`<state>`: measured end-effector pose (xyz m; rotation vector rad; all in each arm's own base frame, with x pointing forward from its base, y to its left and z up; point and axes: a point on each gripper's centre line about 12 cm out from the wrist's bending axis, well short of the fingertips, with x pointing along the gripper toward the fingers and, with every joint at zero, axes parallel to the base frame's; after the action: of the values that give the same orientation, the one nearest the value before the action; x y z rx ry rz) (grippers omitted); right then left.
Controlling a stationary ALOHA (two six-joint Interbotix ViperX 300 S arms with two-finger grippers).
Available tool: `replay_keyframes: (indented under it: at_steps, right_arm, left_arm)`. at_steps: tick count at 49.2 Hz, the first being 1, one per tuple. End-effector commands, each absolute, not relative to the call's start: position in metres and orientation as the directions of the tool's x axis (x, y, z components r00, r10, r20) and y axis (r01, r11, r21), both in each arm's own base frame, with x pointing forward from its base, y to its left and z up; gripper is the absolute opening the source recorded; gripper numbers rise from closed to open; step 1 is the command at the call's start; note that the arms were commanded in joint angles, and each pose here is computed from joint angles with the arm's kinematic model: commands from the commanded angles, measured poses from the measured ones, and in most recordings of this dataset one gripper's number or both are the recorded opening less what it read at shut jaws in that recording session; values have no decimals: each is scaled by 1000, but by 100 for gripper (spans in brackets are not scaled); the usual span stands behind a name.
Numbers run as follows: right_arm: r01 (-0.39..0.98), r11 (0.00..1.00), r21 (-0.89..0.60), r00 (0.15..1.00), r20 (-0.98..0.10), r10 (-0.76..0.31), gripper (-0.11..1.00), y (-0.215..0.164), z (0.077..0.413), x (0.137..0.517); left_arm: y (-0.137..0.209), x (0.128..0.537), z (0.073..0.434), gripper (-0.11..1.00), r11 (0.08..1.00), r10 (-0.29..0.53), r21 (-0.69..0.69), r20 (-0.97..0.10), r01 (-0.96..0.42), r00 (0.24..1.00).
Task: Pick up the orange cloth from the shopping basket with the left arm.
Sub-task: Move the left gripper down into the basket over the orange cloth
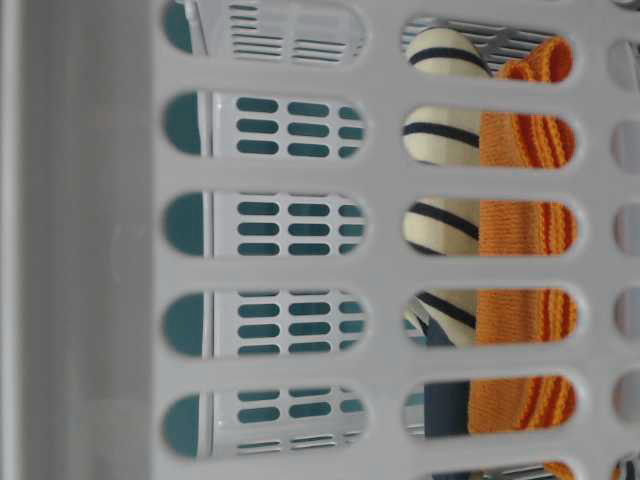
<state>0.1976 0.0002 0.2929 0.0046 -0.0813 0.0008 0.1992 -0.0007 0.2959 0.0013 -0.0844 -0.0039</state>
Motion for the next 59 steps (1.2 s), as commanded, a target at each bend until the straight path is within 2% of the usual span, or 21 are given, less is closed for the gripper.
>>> replay_keyframes:
  at_steps: [1, 5, 15, 26, 40, 49, 59]
  right_arm:
    - [-9, 1000, 15, 996, 84, 8, 0, 2, 295, 201]
    - [-9, 999, 35, 997, 75, 6, 0, 2, 293, 201]
    - [-11, 999, 53, 997, 75, 7, 0, 2, 293, 200]
    - [-12, 999, 53, 997, 80, 8, 0, 2, 295, 200]
    - [-12, 999, 53, 997, 83, 8, 0, 2, 295, 199]
    - [-14, 998, 55, 997, 83, 10, 0, 2, 295, 199]
    - [-25, 998, 53, 996, 86, 21, 0, 5, 295, 198]
  left_arm:
    - [-2, 204, 314, 6, 1000, -14, 23, 96, 12, 995]
    - [-2, 208, 325, 0, 1000, -11, 6, 46, 11, 999]
    - [-2, 228, 354, 0, 1000, -6, -11, -89, 5, 996]
    - [-14, 278, 371, 0, 999, -39, -7, -293, 39, 955]
    - [-34, 350, 364, 0, 997, -58, 0, -605, 72, 794]
    - [-44, 393, 355, 0, 997, -51, 5, -721, 79, 691]
    - [-50, 419, 336, 1, 996, -44, 10, -789, 84, 613]
